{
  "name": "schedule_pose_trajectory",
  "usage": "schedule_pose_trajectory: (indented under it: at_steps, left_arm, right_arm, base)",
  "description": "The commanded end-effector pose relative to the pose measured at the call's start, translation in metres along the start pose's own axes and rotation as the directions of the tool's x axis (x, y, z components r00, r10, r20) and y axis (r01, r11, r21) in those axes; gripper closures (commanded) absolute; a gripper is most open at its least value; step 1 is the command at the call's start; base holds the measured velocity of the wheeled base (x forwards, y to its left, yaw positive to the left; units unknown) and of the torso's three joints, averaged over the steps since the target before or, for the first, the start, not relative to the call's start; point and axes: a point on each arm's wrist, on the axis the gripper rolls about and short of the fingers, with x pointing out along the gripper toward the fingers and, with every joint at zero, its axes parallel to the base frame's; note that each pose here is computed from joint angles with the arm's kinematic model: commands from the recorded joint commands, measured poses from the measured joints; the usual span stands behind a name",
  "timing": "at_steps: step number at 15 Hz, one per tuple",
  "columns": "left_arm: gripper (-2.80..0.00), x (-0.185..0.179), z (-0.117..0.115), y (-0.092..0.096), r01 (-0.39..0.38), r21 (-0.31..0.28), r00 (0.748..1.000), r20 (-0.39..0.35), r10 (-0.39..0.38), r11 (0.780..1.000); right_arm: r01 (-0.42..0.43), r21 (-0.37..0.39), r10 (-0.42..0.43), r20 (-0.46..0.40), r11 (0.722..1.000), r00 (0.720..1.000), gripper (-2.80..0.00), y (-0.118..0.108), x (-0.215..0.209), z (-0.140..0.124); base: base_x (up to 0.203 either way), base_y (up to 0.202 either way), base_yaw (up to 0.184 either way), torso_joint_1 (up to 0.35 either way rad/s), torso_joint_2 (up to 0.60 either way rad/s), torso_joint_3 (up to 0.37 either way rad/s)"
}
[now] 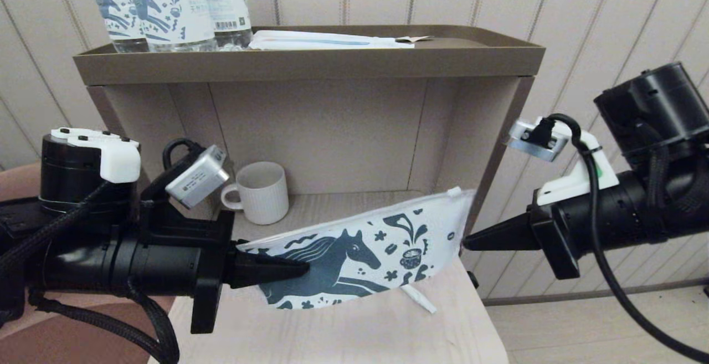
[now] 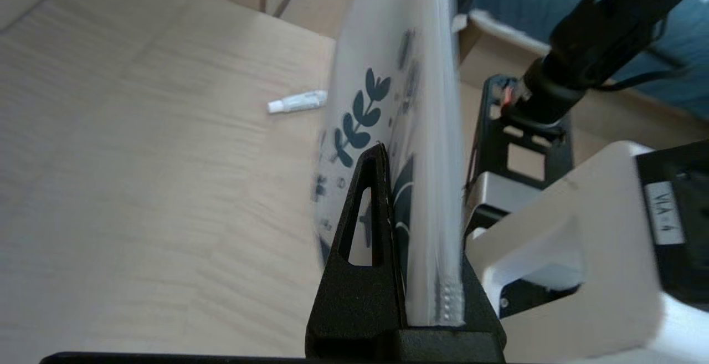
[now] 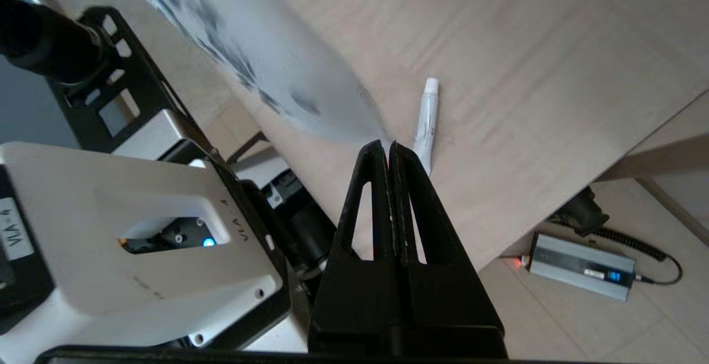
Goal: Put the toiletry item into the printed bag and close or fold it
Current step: Pick up the toothpaste
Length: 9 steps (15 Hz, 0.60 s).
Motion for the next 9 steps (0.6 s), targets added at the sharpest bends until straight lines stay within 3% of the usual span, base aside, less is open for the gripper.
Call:
schedule_pose_trajectory:
  at_steps: [1, 6, 7, 9]
  left_arm:
    - [0.0, -0.003, 0.001, 0.003, -0.001, -0.002, 1.0, 0.009, 0.001, 1.0]
    - [0.0, -0.007, -0.002, 0.014, 0.0, -0.023, 1.0, 0.013, 0.0, 1.0]
    - [0.0, -0.007, -0.002, 0.014, 0.0, -0.023, 1.0, 0.013, 0.0, 1.0]
    - [0.0, -0.007, -0.002, 0.014, 0.001, -0.023, 1.0, 0.014, -0.001, 1.0]
  right_arm:
    - [0.001, -0.016, 0.0, 0.023, 1.0, 1.0, 0.0, 0.005, -0.009, 0.0]
    - [0.022, -0.042, -0.02, 0.043, 0.999, 0.999, 0.0, 0.005, -0.017, -0.001]
    - [0.021, -0.038, -0.02, 0.041, 0.999, 0.999, -2.8, 0.005, -0.017, -0.001]
    - [0.02, -0.039, -0.018, 0.048, 0.999, 0.999, -2.8, 0.005, -0.018, 0.001]
  base:
    - [0.0, 0.0, 0.0, 0.0, 0.0, 0.0]
    - [0.0, 0.0, 0.0, 0.0, 0.0, 0.0]
    - [0.0, 0.0, 0.0, 0.0, 0.0, 0.0]
    - [0.0, 0.0, 0.0, 0.0, 0.0, 0.0]
